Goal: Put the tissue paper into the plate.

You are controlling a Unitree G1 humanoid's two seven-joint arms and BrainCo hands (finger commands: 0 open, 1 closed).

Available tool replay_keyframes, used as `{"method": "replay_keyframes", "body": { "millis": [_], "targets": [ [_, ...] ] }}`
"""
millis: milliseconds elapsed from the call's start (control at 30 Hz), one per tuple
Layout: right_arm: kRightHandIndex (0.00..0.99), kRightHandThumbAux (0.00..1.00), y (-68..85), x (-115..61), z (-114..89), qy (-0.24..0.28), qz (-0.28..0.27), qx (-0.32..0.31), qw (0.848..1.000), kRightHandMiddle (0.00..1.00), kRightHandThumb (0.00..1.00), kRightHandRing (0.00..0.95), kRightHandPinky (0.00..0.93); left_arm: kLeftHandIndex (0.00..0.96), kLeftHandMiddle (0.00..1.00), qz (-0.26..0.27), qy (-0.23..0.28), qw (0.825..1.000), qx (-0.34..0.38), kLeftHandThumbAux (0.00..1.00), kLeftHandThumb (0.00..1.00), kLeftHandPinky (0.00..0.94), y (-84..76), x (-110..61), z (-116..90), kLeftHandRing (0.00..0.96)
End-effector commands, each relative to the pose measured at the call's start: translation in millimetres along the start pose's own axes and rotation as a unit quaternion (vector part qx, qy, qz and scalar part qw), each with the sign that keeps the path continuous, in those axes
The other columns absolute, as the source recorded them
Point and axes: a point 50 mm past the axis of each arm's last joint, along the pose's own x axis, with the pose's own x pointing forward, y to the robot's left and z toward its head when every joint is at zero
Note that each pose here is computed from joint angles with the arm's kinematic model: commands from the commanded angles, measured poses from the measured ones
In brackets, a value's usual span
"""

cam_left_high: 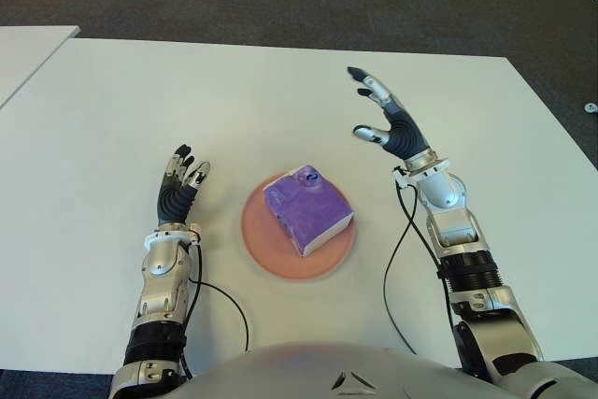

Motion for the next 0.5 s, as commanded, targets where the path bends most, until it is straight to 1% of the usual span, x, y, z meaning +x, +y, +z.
{"method": "replay_keyframes", "body": {
  "millis": [33, 100, 133, 200, 333, 500],
  "targets": [
    [0.0, 0.383, -4.0, -0.5, -8.7, -0.003, -0.099, 0.085, 0.991, 0.0, 0.084, 0.0, 0.0, 0.0, 0.0, -0.002, 0.039, 0.999, 0.001, 0.568, 0.0, 0.0, 1.2, -6.9, -13.6, 0.0],
    [0.0, 0.417, -3.5, -5.2, -15.7, 0.001, -0.136, 0.11, 0.984, 0.0, 0.063, 0.0, 0.0, 0.0, 0.0, -0.004, 0.038, 0.999, 0.002, 0.564, 0.0, 0.0, 0.8, -6.8, -13.4, 0.0],
    [0.0, 0.424, -0.9, -9.7, -20.5, 0.007, -0.152, 0.122, 0.981, 0.0, 0.059, 0.0, 0.0, 0.0, 0.0, -0.004, 0.037, 0.999, 0.003, 0.564, 0.0, 0.0, 0.8, -7.0, -13.3, 0.0],
    [0.0, 0.448, 4.1, -16.1, -27.4, 0.017, -0.17, 0.137, 0.976, 0.0, 0.046, 0.0, 0.0, 0.0, 0.0, -0.004, 0.037, 0.999, 0.003, 0.562, 0.0, 0.0, 0.9, -7.2, -13.4, 0.0],
    [0.0, 0.471, 12.7, -26.1, -38.0, 0.04, -0.196, 0.174, 0.964, 0.0, 0.038, 0.0, 0.0, 0.0, 0.0, -0.004, 0.038, 0.999, 0.003, 0.563, 0.0, 0.0, 1.7, -7.5, -13.9, 0.0],
    [0.0, 0.493, 17.7, -32.6, -43.6, 0.052, -0.203, 0.193, 0.959, 0.0, 0.033, 0.0, 0.0, 0.0, 0.0, -0.003, 0.037, 0.999, 0.002, 0.558, 0.0, 0.0, 2.5, -7.6, -14.1, 0.0]
  ]
}}
